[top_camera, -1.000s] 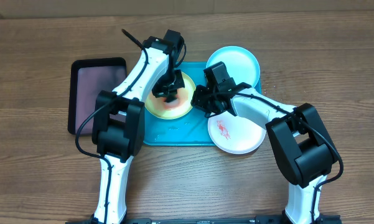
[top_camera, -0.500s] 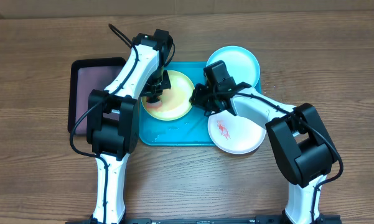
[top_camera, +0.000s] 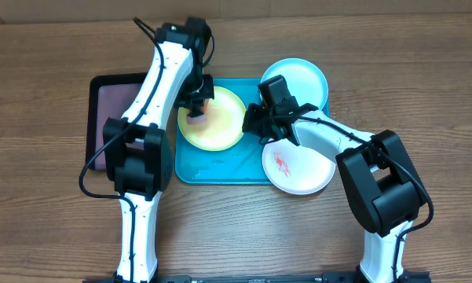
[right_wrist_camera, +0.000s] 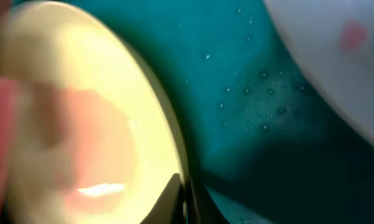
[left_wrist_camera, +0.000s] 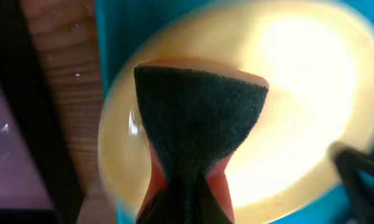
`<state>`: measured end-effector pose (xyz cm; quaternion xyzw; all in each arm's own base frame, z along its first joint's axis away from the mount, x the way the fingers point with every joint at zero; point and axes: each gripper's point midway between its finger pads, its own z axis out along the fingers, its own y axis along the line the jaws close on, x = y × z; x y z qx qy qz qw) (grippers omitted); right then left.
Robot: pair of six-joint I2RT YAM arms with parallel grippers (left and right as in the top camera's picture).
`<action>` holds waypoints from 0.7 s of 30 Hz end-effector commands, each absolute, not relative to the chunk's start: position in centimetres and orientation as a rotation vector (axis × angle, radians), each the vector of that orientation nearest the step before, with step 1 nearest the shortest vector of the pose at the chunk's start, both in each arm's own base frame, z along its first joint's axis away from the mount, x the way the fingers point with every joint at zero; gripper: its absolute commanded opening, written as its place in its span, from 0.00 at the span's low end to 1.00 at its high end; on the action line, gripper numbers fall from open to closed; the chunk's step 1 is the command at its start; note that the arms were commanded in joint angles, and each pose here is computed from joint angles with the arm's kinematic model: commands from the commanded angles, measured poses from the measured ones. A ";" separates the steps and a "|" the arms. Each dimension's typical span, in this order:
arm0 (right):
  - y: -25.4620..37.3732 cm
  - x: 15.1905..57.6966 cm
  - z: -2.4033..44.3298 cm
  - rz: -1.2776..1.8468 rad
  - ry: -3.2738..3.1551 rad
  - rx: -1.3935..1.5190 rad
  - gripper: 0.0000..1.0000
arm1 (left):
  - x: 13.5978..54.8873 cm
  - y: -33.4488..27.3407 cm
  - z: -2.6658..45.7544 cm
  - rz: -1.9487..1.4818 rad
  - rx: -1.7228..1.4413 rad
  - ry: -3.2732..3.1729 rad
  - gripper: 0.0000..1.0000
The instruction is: Clean dirty plates on tray and stack at the side
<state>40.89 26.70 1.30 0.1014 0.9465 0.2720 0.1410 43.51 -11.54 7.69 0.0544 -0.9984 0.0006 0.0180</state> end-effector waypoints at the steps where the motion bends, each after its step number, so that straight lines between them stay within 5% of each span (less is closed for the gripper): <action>1: 26.5 41.0 0.8 0.737 2.740 0.277 0.04 | 44.9 -12.1 10.6 0.062 0.143 -3.172 0.04; 21: 20.1 39.2 12.7 0.291 2.690 0.077 0.04 | 47.3 -7.9 13.9 0.087 0.313 -3.255 0.04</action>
